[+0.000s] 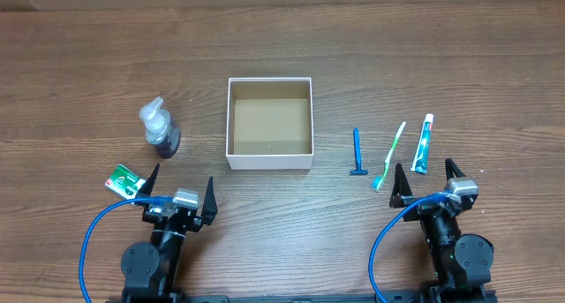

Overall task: Pack container
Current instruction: 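Move the left gripper to the soap pump bottle, then grasp the soap pump bottle with the left gripper and lift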

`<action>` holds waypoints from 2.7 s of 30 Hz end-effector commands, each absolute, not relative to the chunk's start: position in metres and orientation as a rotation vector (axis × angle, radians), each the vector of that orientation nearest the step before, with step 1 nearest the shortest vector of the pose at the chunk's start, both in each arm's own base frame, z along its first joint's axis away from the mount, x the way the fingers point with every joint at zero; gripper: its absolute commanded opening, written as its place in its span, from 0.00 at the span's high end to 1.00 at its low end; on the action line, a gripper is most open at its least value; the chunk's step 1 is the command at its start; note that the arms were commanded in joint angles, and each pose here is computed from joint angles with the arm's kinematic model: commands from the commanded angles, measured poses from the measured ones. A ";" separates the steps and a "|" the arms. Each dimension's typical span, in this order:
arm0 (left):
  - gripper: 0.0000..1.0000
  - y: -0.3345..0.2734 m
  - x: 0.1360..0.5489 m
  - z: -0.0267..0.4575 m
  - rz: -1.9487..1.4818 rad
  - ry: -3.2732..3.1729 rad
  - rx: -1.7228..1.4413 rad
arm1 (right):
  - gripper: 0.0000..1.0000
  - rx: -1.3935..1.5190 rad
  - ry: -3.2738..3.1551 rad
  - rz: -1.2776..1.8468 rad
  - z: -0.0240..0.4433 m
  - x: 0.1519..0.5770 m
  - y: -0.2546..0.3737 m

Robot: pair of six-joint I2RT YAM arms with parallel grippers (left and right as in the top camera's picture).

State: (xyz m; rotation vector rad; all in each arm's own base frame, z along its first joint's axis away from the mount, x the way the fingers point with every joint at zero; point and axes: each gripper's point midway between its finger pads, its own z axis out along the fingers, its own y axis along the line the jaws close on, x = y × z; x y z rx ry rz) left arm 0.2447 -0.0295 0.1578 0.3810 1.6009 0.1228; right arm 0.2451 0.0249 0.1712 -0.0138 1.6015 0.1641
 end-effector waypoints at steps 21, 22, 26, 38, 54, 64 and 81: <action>0.00 0.021 0.210 0.245 0.044 1.699 -0.180 | 0.00 0.070 1.676 0.255 0.219 0.231 0.026; 0.00 0.026 0.206 0.250 0.057 1.730 -0.213 | 0.00 0.072 1.700 0.254 0.223 0.231 0.026; 0.00 0.025 0.206 0.272 0.081 1.915 -0.208 | 0.00 0.127 1.862 0.278 0.230 0.243 0.027; 0.00 0.000 0.238 0.247 0.003 2.535 -0.121 | 0.00 0.167 2.311 0.271 0.220 0.274 0.035; 0.00 0.050 0.318 0.222 0.033 2.726 -0.037 | 0.00 0.173 2.354 0.267 0.210 0.274 0.035; 0.00 0.046 0.357 0.186 -0.011 2.746 0.175 | 0.00 0.183 2.425 0.259 0.192 0.279 0.035; 0.02 0.044 0.390 0.100 -0.075 2.899 0.158 | 0.00 0.184 2.437 0.257 0.189 0.280 0.035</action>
